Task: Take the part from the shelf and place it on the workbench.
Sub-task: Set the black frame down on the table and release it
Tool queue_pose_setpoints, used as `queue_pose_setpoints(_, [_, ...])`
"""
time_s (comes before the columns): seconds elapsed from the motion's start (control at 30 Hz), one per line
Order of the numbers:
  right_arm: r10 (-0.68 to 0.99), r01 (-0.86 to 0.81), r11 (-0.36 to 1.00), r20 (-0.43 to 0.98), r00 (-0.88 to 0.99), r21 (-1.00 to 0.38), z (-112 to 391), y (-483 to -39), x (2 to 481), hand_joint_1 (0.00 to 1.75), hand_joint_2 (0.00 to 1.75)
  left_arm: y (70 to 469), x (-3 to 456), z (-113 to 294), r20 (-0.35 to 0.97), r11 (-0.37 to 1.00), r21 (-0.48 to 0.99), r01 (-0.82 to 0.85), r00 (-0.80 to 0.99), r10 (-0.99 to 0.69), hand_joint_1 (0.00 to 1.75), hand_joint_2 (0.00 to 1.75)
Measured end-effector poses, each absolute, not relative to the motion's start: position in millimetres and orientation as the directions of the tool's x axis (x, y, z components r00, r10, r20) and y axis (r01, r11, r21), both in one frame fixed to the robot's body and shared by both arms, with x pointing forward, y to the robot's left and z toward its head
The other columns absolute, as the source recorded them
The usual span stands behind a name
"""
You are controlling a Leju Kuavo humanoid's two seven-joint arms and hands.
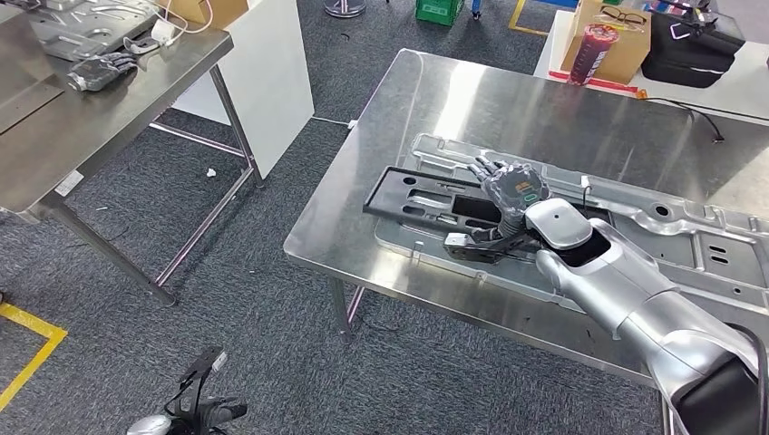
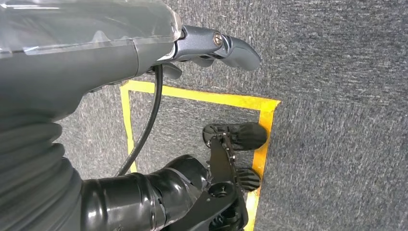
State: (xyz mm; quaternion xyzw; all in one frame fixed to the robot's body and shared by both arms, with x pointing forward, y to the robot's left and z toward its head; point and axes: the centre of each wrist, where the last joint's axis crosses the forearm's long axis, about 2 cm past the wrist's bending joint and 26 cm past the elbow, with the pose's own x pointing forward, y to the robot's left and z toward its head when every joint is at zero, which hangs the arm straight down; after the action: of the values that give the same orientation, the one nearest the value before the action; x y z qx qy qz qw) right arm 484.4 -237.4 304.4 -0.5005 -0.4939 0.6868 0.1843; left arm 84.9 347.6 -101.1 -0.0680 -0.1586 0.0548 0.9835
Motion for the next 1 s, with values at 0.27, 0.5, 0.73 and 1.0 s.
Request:
queue_pose_setpoints(0.27, [0.751,0.230,-0.448,-0.503,-0.427,-0.864,303,-240,485,0.00,0.00,349,84,-101,0.299,0.985,-0.139,-0.107,0.943,0.144,0.00,0.00])
queue_pose_setpoints(0.5, [0.761,0.219,-0.452,-0.502,-0.412,-0.865,302,-247,486,0.00,0.00,349,84,-101,0.302,0.983,-0.141,-0.115,0.941,0.153,0.00,0.00])
queue_pose_setpoints(0.73, [0.776,0.344,-0.355,-0.479,-0.410,-0.869,307,-230,477,0.00,0.00,351,80,-102,0.293,0.983,-0.131,-0.125,0.943,0.159,0.00,0.00])
queue_pose_setpoints(1.0, [0.714,0.559,-0.112,-0.458,-0.529,-0.822,333,-150,414,0.00,0.00,346,77,-103,0.267,0.993,-0.046,-0.105,0.957,0.114,0.00,0.00])
